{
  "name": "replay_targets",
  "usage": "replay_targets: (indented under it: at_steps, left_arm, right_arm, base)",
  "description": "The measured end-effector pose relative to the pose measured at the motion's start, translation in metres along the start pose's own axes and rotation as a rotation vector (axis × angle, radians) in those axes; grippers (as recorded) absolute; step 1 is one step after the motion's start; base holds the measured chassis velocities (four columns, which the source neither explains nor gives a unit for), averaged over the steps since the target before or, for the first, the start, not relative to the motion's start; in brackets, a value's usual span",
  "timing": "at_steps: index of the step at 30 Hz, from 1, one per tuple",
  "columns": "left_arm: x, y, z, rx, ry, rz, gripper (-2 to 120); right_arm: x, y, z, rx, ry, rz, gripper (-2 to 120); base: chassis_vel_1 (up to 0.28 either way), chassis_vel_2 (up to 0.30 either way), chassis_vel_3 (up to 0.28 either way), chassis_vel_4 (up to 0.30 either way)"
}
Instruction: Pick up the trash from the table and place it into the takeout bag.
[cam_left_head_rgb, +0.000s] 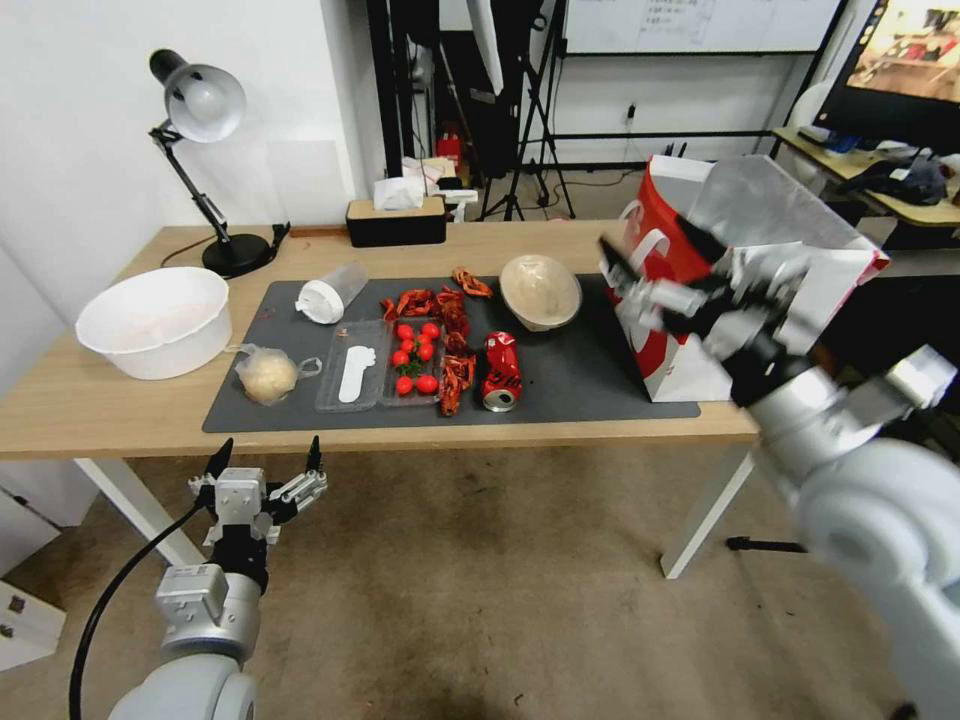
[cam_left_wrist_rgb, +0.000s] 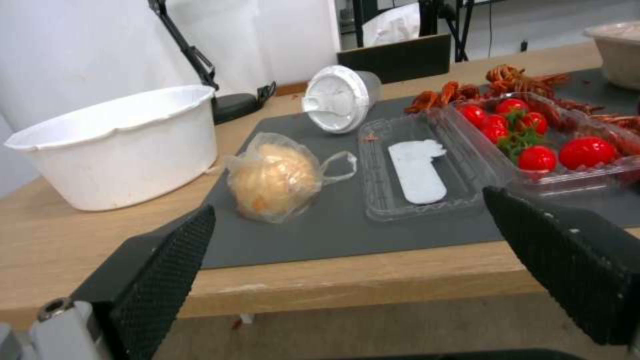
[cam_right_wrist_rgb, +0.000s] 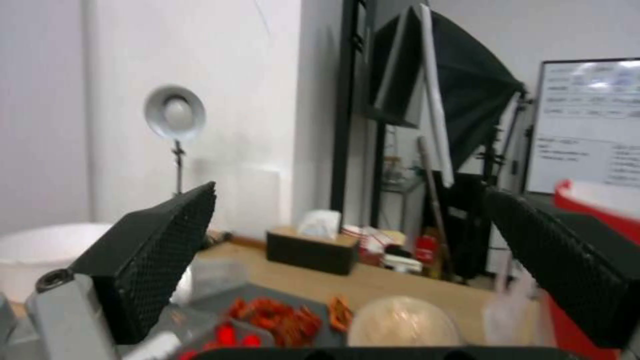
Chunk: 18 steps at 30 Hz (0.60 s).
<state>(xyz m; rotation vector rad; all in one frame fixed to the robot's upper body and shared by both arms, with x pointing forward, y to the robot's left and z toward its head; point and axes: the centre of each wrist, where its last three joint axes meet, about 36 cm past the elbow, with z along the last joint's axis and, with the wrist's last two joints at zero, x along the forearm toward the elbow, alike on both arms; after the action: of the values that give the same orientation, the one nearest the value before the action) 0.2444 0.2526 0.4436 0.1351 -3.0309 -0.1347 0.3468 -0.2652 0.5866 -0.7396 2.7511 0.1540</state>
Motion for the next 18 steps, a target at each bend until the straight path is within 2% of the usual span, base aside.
replay_targets:
  at_steps: [2,4,5,9,10,12,18]
  left_arm:
    - [0.000,0.000,0.000,-0.002,-0.001,0.000,100]
    - [-0.001,0.002,0.002,-0.006,-0.003,0.000,100]
    - [-0.001,0.002,0.002,-0.006,-0.003,0.000,100]
    - [-0.002,0.003,0.006,-0.012,-0.004,0.001,100]
    - [-0.002,0.003,0.006,-0.012,-0.004,0.001,100]
    - [-0.003,0.003,0.007,-0.012,-0.004,0.002,100]
    - [-0.004,0.004,0.008,-0.015,-0.001,0.005,100]
  right_arm:
    - [0.007,0.006,0.011,0.038,0.013,0.007,100]
    - [0.031,0.023,0.042,0.111,0.053,0.072,100]
    - [0.031,0.023,0.042,0.111,0.053,0.072,100]
    - [0.072,0.046,0.103,0.140,0.132,0.267,100]
    - [0.072,0.046,0.103,0.140,0.132,0.267,100]
    - [0.088,0.062,0.128,0.137,0.183,0.341,100]
    - [0.107,0.080,0.156,0.134,0.227,0.389,100]
  base:
    - [0.000,0.000,0.000,0.000]
    - [0.000,0.000,0.000,0.000]
    - [0.000,0.000,0.000,0.000]
    - [0.000,0.000,0.000,0.000]
    - [0.000,0.000,0.000,0.000]
    - [0.000,0.000,0.000,0.000]
    - [0.000,0.000,0.000,0.000]
